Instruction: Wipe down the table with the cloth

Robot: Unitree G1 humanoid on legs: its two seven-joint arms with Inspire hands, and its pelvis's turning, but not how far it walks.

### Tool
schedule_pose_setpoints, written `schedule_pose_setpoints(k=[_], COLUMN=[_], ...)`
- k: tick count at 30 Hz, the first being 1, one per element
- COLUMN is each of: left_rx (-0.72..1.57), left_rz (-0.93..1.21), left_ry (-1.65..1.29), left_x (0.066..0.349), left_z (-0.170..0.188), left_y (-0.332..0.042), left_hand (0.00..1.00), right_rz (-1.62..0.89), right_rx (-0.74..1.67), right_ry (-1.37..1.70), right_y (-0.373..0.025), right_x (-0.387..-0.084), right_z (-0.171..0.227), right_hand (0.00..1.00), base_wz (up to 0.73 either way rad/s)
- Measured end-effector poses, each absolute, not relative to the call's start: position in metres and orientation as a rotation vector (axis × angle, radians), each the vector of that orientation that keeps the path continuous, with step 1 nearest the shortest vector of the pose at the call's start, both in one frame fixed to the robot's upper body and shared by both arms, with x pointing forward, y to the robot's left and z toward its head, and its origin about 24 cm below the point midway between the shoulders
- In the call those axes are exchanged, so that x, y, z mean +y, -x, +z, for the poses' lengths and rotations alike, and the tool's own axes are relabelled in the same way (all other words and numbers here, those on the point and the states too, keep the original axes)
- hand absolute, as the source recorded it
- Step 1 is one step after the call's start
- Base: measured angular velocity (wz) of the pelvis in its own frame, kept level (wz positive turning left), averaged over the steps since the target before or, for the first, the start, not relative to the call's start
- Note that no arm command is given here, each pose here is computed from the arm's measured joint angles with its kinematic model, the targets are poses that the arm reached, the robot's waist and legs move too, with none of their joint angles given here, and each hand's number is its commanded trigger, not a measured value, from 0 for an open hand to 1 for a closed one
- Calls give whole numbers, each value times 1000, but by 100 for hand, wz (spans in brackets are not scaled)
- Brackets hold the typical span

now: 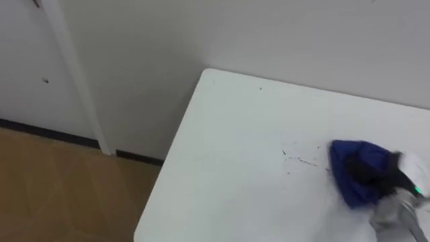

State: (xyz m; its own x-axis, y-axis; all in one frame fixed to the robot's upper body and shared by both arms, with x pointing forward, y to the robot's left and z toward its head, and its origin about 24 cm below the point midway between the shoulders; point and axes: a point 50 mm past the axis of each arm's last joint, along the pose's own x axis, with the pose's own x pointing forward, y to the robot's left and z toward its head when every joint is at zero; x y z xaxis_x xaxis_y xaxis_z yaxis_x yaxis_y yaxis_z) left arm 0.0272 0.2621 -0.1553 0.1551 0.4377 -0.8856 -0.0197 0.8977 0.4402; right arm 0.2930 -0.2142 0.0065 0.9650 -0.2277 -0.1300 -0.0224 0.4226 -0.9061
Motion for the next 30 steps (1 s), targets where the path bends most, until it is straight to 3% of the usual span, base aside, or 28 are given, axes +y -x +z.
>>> schedule_pose_setpoints(k=[1,4,7,9,12,23,25,30], left_rx=[1365,1378,1433,1486,1540,1407,1409,1440], left_rz=[328,313,315,323,336,488,485,414], left_ry=[-369,-387,-390,-381,-375,-388,-388,-366], left_x=[261,262,262,262,262,284,283,266], left_z=[-155,-155,-156,-156,-155,-144,-145,-152], left_y=[-33,-30,-11,10,30,10,11,11], left_hand=[0,0,0,0,0,0,0,0], right_rz=[-77,-37,0,-44,-177,-714,-728,-626], right_rx=[151,111,236,374,390,717,743,731], right_ry=[1181,1199,1215,1143,1049,964,956,942], right_y=[-308,-318,-302,-257,-219,-98,-96,-156], right_x=[-198,-187,-198,-223,-242,-333,-337,-319], right_z=[23,29,-1,-43,-62,-84,-85,-78], right_hand=[100,100,100,100,100,100,100,100], base_wz=[10,41,60,40,16,2,-19,-42])
